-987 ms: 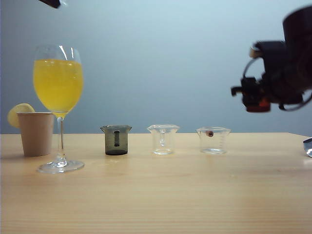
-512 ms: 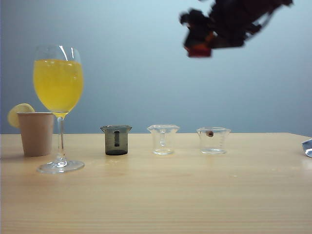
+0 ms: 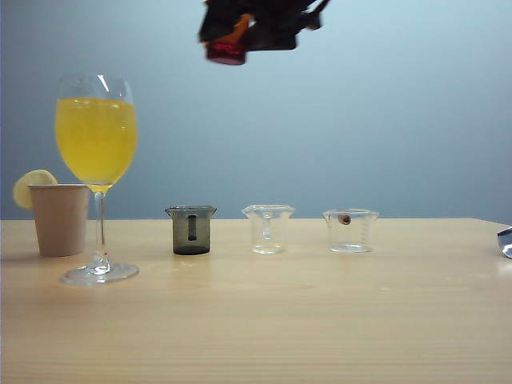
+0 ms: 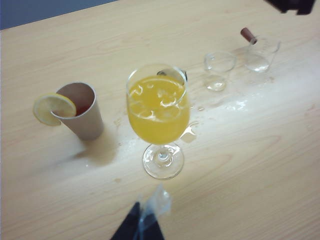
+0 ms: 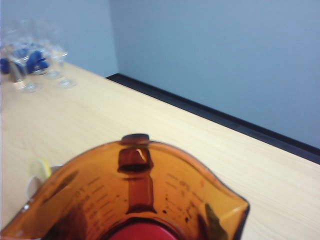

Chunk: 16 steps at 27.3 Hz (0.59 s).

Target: Pick up the fourth measuring cup from the left, pour the grenadine inside into the goblet, and finally put the measuring cup back in its original place.

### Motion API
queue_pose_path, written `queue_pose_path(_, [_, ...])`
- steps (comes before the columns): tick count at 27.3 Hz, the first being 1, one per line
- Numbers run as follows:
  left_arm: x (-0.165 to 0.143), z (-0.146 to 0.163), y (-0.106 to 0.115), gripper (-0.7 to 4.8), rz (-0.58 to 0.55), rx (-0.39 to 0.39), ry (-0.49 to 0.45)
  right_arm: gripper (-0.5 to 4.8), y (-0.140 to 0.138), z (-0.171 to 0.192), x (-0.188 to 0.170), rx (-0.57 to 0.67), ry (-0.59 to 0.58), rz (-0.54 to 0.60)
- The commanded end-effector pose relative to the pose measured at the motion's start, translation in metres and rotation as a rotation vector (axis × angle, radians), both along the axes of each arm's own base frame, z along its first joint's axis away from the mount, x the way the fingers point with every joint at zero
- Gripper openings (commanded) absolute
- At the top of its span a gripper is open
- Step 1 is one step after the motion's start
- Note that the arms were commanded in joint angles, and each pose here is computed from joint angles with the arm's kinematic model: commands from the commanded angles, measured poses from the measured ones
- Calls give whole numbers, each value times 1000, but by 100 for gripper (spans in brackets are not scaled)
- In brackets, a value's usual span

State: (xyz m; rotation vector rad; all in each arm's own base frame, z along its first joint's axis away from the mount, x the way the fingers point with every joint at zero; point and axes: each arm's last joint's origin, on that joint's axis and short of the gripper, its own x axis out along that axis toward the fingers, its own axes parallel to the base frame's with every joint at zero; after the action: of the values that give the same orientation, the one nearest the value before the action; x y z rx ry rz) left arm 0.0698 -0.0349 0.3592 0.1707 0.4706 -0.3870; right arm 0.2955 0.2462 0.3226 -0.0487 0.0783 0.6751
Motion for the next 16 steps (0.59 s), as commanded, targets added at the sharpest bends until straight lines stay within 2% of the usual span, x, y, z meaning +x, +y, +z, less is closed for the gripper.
queue_pose_path(1, [12,-11,-7,-5,6,-19,-22,157,17,6,11,4,-31,61])
queue_pose_path(9, [31,-14,-16,-5,13,-8,-62,157,49,5,25,-10,-47,136])
queue_pose_path(16, [45,-17,-14,-5,58,1,-57,157,66,-2,17,-154,-149,195])
